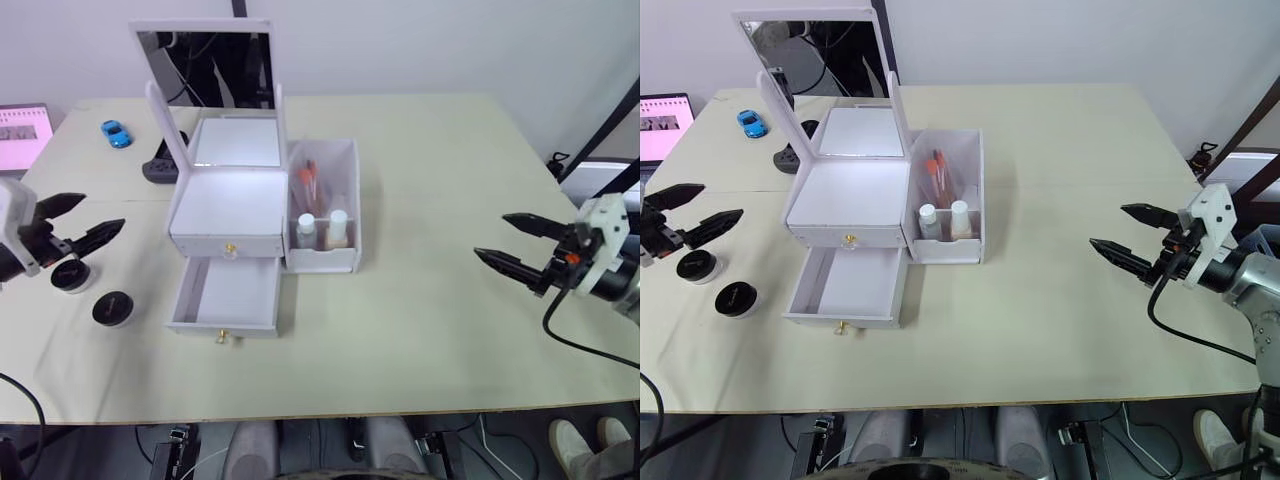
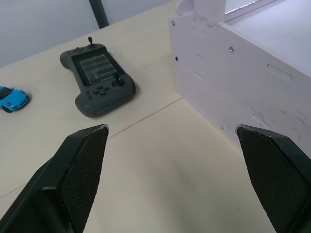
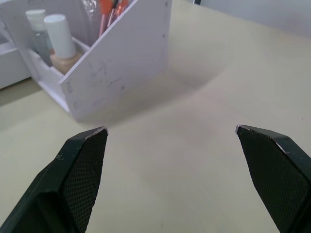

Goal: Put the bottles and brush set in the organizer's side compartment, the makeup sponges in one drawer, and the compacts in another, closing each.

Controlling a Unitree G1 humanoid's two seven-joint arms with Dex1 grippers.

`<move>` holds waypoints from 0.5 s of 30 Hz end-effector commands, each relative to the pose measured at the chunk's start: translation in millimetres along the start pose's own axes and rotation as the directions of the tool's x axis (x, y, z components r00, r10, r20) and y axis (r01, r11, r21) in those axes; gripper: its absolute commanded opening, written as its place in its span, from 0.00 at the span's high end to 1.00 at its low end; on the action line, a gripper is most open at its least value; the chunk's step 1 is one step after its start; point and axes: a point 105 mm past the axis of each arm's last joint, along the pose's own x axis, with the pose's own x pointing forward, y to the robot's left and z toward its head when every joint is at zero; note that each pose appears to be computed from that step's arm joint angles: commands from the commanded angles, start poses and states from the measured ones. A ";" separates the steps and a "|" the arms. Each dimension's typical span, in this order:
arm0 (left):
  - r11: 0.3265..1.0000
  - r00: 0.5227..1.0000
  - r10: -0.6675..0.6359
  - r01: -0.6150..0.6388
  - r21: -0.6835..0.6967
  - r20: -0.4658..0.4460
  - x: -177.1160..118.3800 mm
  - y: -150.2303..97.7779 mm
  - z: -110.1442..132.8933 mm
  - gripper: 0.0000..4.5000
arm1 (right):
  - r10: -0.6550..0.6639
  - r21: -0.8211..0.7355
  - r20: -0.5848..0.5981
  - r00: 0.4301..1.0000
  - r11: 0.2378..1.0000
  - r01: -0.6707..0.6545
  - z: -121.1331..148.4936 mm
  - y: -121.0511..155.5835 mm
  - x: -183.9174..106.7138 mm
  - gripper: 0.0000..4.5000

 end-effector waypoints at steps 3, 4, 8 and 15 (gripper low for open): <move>0.999 0.997 0.030 -0.031 0.024 0.070 -12.2 0.8 21.2 0.02 | 0.048 -0.017 0.035 0.998 0.999 -0.047 32.5 10.3 13.7 0.00; 0.999 0.997 0.035 -0.037 0.021 0.067 -17.1 -1.1 19.1 0.02 | 0.072 -0.024 0.036 0.997 0.997 -0.072 35.8 15.5 17.3 0.00; 0.997 0.995 0.083 -0.083 -0.003 0.046 -38.9 -6.8 5.6 0.02 | 0.150 -0.051 0.015 0.989 0.988 -0.149 45.9 29.0 31.2 0.00; 0.980 0.980 0.197 -0.196 -0.044 0.027 -66.4 -24.7 -19.3 0.02 | 0.398 -0.122 0.039 0.917 0.912 -0.390 88.4 64.6 54.8 0.00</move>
